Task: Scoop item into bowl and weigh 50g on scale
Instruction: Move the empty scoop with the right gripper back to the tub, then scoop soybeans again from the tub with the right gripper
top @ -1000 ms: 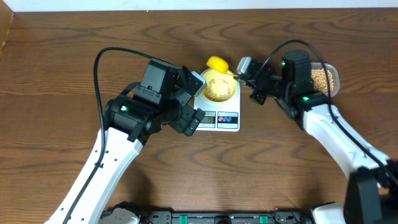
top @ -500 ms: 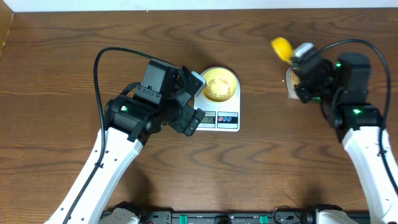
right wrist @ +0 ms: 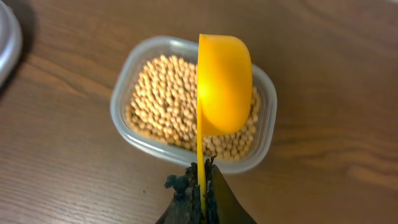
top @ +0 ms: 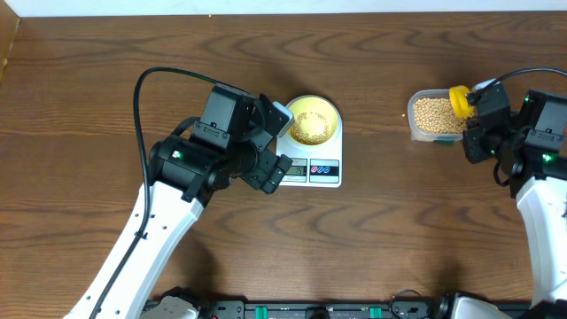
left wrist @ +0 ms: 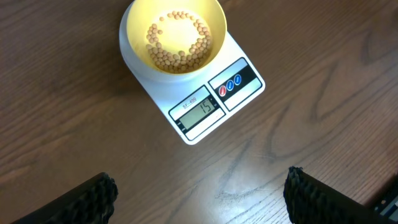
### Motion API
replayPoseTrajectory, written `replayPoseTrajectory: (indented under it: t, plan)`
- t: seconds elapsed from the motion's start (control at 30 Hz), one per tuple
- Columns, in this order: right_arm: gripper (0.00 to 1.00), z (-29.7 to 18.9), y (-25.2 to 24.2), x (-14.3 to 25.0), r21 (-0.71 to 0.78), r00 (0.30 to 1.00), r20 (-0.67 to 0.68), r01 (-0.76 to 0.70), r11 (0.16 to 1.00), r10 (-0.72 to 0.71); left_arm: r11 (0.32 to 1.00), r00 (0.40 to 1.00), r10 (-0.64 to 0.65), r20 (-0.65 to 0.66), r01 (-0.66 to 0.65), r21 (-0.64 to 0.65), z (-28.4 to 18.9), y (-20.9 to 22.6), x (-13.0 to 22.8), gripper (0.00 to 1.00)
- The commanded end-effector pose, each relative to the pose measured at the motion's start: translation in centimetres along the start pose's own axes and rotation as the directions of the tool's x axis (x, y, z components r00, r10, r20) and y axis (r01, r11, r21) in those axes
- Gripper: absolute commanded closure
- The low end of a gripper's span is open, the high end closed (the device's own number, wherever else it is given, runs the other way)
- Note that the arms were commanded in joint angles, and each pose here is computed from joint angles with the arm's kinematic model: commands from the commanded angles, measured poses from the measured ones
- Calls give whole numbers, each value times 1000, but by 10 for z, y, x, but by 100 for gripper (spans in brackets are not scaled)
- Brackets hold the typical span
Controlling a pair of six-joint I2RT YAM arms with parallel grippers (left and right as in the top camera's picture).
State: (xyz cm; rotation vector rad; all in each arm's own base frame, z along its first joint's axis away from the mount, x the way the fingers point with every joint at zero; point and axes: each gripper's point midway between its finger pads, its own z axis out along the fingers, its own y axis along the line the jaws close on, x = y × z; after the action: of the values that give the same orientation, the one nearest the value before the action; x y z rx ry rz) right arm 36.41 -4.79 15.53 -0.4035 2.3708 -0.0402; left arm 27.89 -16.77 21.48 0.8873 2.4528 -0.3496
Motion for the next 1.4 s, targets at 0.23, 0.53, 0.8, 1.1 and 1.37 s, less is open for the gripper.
replayPoseTrajectory:
  t: [0.23, 0.53, 0.8, 1.1, 1.37]
  plan:
    - [99, 39, -4, 32, -45, 992, -124, -29, 999, 23, 1000, 1000, 14, 2, -14, 3, -2, -1, 1, 12]
    - [99, 59, -15, 34, -11, 992, -125, -21, 1000, 19, 1000, 1000, 14, 2, -14, 3, -2, -1, 1, 12]
    - [99, 59, -28, 36, 59, 989, -147, 21, 998, -12, 1000, 1000, 14, 2, -14, 3, -2, -1, 1, 12]
    - [99, 58, -26, 37, 43, 986, -156, 72, 997, -64, 1000, 1000, 14, 2, -14, 3, -2, -1, 1, 12]
    - [99, 59, -23, 38, 29, 981, -163, 114, 993, -108, 1000, 1000, 14, 2, -14, 3, -2, -1, 1, 12]
